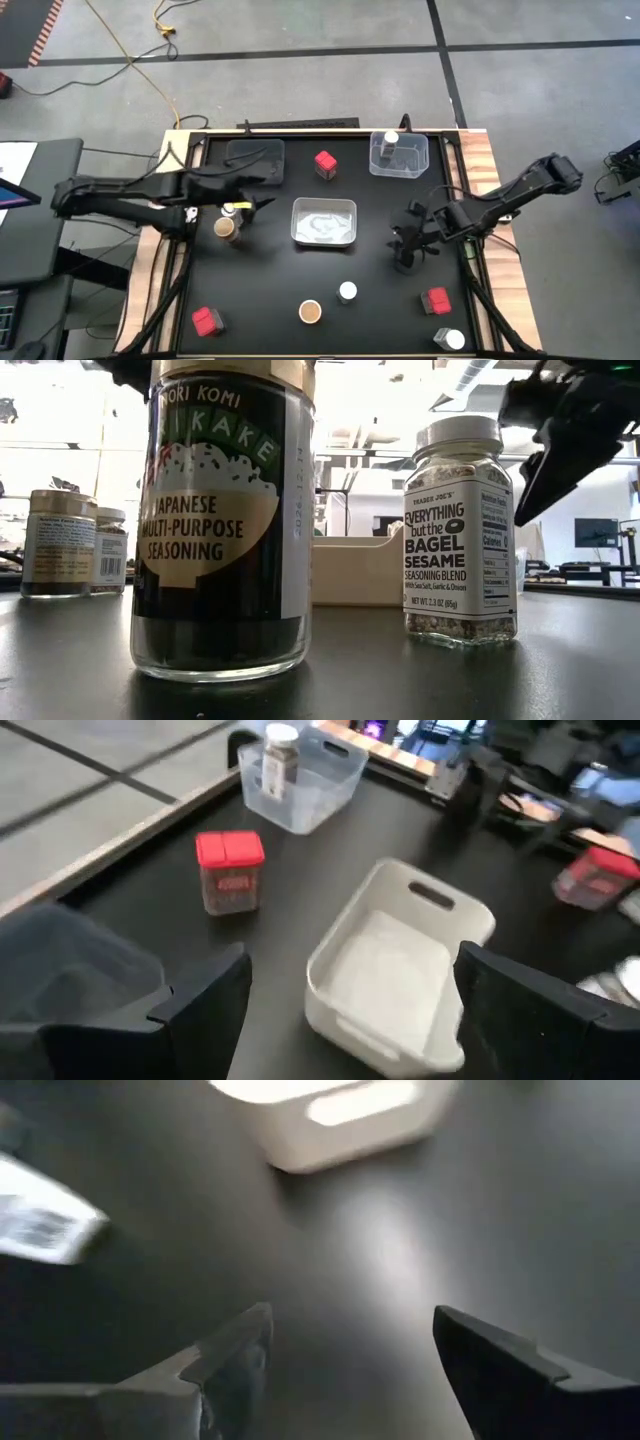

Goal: Sort spices by type
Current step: Put the red seasoning can into the gray bin

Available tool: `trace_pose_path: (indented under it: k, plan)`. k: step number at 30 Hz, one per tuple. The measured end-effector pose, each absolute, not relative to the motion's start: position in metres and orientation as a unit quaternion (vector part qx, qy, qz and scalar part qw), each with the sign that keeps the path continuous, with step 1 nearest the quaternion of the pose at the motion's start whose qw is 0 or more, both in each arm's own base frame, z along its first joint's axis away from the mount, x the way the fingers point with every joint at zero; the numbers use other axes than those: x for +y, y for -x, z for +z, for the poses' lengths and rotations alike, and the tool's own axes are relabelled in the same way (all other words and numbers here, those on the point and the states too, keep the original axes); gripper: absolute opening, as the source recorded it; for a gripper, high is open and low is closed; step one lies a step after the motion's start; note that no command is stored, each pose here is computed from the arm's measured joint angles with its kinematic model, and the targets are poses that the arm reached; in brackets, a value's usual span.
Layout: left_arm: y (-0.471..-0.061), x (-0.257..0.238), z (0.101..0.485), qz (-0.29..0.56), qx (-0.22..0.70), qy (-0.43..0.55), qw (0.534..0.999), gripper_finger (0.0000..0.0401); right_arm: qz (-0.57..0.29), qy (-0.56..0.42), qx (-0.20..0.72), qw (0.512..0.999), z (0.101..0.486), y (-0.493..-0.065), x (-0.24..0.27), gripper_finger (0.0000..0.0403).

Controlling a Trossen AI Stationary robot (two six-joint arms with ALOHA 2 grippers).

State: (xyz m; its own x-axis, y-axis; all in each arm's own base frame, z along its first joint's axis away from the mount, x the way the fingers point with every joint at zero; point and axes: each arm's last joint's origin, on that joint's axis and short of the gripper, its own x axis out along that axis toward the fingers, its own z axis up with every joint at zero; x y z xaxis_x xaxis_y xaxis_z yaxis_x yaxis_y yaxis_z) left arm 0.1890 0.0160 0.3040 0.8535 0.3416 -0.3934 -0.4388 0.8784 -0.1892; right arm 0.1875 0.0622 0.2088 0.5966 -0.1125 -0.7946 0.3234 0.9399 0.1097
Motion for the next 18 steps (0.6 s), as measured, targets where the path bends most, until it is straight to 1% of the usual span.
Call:
trace_pose_path:
  k: [5, 10, 14, 18]
  plan:
    - [-0.228, 0.016, 0.314, 0.211, 0.206, 0.096, 0.951, 0.0334, -0.082, -0.092, 0.376, 0.918, 0.200, -0.175, 0.059, 0.0302]
    - [-0.267, 0.017, 0.328, 0.203, 0.219, 0.058, 0.953, 0.0334, -0.067, -0.077, 0.322, 0.941, 0.190, -0.165, 0.049, 0.0302]
    - [-0.292, 0.023, 0.337, 0.215, 0.220, 0.075, 0.949, 0.0334, -0.058, -0.082, 0.265, 0.959, 0.185, -0.164, 0.044, 0.0301]
    - [-0.311, 0.040, 0.340, 0.230, 0.250, 0.100, 0.935, 0.0334, -0.023, -0.082, 0.252, 0.964, 0.182, -0.163, 0.043, 0.0301]
